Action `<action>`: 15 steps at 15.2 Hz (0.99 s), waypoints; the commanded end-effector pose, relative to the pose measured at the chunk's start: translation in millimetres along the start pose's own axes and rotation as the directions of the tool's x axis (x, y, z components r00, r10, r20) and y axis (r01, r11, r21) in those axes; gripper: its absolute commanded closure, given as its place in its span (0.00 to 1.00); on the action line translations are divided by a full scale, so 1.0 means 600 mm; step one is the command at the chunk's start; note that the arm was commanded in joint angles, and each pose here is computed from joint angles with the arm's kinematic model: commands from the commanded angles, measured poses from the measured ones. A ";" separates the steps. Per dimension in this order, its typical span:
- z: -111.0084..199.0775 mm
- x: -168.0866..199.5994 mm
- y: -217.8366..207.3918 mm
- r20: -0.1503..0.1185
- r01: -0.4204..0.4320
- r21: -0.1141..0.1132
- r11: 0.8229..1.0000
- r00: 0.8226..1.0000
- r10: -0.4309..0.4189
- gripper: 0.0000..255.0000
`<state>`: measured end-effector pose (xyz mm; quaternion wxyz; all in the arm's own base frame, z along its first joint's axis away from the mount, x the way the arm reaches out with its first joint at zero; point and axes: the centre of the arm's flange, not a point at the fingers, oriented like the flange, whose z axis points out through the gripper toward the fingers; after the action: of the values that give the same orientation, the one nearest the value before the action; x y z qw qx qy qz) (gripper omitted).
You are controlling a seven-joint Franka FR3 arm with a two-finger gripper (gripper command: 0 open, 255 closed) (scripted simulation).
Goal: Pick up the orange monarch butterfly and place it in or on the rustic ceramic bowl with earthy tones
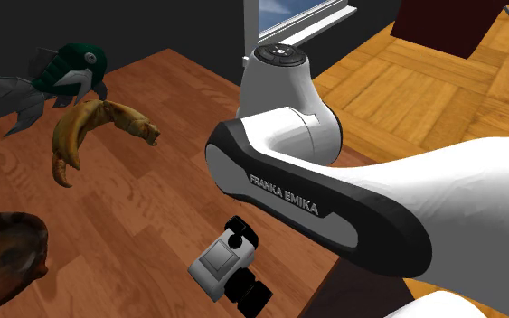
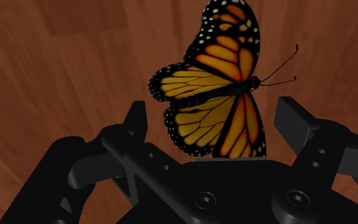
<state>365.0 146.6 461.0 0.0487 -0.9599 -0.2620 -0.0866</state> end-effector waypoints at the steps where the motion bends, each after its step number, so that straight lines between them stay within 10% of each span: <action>1: 0.000 0.000 0.000 0.000 0.000 0.000 1.000 1.000 0.000 0.00; 2: 0.000 0.000 0.000 0.000 0.000 0.000 1.000 1.000 0.000 1.00; 15: -0.034 0.007 -0.002 0.000 0.000 0.000 1.000 1.000 0.000 1.00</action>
<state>364.4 147.8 478.2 0.0488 -0.9599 -0.2619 -0.0868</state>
